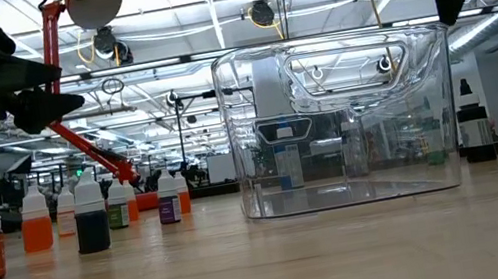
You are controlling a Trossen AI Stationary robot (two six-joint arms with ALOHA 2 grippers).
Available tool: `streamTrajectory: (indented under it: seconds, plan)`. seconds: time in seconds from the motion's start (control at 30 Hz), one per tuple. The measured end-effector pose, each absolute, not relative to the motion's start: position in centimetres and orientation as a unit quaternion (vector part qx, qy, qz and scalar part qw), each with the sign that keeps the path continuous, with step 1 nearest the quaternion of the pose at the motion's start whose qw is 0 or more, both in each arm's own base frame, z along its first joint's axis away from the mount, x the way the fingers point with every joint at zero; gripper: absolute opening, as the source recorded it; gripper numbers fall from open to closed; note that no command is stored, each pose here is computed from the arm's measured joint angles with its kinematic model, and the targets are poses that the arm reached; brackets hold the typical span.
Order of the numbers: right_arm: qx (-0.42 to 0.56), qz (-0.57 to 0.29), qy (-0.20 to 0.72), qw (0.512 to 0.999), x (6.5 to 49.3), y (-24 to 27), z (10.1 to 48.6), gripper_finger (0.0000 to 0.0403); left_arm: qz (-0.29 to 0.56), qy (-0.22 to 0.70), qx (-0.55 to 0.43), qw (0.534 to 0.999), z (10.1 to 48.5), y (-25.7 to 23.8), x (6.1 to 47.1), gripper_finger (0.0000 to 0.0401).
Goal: Pick & Place food coloring
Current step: Put the black food coloring bottle into the transparent container
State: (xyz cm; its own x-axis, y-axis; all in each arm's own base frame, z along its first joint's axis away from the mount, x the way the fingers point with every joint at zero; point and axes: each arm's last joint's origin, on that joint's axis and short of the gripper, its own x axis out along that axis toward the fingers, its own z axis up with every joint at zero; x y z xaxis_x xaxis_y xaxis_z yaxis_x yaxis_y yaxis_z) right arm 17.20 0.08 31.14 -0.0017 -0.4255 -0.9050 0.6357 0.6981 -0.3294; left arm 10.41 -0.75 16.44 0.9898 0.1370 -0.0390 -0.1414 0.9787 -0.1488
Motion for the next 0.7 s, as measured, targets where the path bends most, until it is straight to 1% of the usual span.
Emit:
streamTrajectory:
  seconds: [0.17,0.27,0.47,0.7]
  plan:
    - [0.132,-0.422,0.579,0.685,14.7,-2.0,30.9,0.0206,0.07,0.014,-0.076,0.995,16.4,-0.8,10.4,0.0365]
    - [0.168,-0.436,0.57,0.676,13.3,-2.9,30.0,0.0206,0.07,0.014,-0.076,0.995,16.4,-0.8,10.4,0.0365]
    - [0.221,-0.406,0.525,0.715,13.2,-3.9,27.0,0.0206,0.07,0.014,-0.076,0.995,16.4,-0.8,10.4,0.0365]
    - [0.241,-0.381,0.554,0.699,13.2,-4.5,22.5,0.0206,0.07,0.014,-0.076,0.995,16.4,-0.8,10.4,0.0365]
